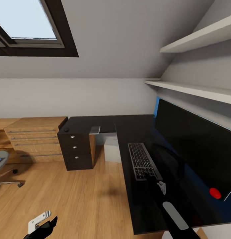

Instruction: In the bedroom, organize the workspace by keeping the computer under the desk, ensuring the monitor is on the desk, placing the keyboard on the desk next to the monitor, placing the mouse on the desk next to the keyboard, moving the folder from the swivel chair onto the desk next to the mouse, stacking the notebook on top of the folder with the pen on top of the notebook, and positioning the swivel chair next to the desk.

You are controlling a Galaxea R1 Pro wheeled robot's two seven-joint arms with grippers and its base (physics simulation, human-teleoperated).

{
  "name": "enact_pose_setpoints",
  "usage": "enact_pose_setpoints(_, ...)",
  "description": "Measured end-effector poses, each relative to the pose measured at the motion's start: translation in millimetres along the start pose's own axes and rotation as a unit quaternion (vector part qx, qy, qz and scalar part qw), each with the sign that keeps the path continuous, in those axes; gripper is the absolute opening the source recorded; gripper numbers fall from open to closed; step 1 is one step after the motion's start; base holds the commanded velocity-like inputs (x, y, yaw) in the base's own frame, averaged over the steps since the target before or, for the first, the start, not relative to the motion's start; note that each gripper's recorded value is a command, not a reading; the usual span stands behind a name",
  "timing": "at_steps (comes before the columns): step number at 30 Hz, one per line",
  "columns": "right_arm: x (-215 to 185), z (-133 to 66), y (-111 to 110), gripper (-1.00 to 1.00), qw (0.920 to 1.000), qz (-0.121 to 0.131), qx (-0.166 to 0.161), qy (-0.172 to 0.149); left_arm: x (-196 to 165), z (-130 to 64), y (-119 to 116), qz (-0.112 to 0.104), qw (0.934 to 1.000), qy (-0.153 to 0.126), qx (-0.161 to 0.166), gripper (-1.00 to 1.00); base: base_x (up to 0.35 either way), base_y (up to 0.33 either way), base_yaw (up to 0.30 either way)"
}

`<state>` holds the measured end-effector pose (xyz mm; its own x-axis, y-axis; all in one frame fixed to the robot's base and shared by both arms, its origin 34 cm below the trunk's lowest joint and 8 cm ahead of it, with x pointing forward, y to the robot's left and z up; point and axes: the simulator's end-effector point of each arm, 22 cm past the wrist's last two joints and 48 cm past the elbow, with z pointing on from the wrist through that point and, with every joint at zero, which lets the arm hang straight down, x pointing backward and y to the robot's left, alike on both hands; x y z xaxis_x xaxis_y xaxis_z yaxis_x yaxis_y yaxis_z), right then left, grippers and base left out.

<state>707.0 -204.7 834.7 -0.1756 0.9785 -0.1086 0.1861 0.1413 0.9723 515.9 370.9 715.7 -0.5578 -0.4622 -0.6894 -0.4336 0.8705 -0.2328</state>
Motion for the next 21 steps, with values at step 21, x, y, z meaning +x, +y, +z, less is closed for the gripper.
enact_pose_setpoints(21,0,3.8,-16,-1.00,1.0000,0.000,0.000,-0.001,12,12.0,4,0.000,1.0000,0.001,0.000,1.00,0.000,0.000,0.000)
